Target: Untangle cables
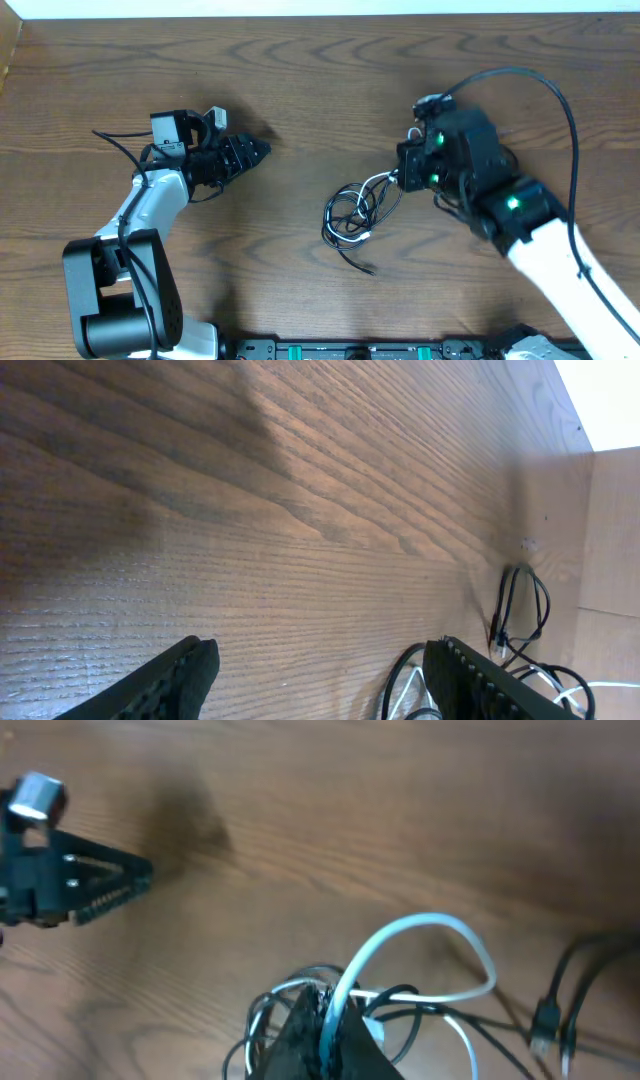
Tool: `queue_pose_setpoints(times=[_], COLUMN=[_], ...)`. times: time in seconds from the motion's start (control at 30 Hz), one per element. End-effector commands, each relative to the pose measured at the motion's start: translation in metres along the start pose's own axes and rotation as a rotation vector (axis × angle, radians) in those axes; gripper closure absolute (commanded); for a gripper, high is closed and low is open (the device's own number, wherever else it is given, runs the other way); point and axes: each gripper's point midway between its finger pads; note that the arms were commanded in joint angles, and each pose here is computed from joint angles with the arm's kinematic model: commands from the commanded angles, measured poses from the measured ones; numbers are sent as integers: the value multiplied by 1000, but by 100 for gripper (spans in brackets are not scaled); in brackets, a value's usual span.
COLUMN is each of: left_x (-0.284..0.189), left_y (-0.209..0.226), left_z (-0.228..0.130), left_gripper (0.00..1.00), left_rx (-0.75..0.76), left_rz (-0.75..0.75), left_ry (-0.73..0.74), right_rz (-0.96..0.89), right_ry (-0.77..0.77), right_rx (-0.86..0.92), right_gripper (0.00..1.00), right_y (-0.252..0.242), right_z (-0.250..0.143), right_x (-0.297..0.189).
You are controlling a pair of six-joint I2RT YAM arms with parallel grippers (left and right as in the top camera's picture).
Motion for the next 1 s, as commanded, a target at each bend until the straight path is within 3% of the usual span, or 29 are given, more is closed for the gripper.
queue_pose_setpoints(times=[0.0, 0.1, 0.2, 0.23, 0.3, 0.4, 0.53, 0.8, 0.97], left_x=[1, 1, 1, 1, 1, 1, 1, 1, 1], left_y=[0, 0, 0, 0, 0, 0, 0, 0, 0], left_z=[-1, -1, -1, -1, -1, -1, -1, -1, -1], left_gripper=[30, 29, 29, 30, 29, 30, 29, 29, 29], left_rx=[21, 21, 20, 21, 21, 21, 20, 20, 21], left_rz=[-5, -5, -5, -5, -5, -5, -5, -5, -5], left_ry=[5, 5, 5, 5, 5, 5, 5, 5, 5], right_rz=[101, 271, 716, 764, 628, 240, -152, -340, -308], right_ry=[-34, 8, 3, -34, -113, -214, -238, 260, 619], right_rx=[47, -72, -479, -552, -474, -217, -8, 13, -12], right_gripper=[99, 99, 99, 99, 99, 99, 99, 98, 94], right_y=[30, 68, 141, 148, 138, 79, 4, -48, -58], right_z=[45, 60, 54, 55, 79, 114, 113, 11, -57], right_x=[-34, -55, -103, -110, -100, -72, -47, 19, 46])
Point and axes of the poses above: each gripper's point midway between its finger pads, its own x axis out along the fingers, its own y axis along the line the jaws close on, z = x × y, and after that the axes turned 12 degrees about x, right-handed
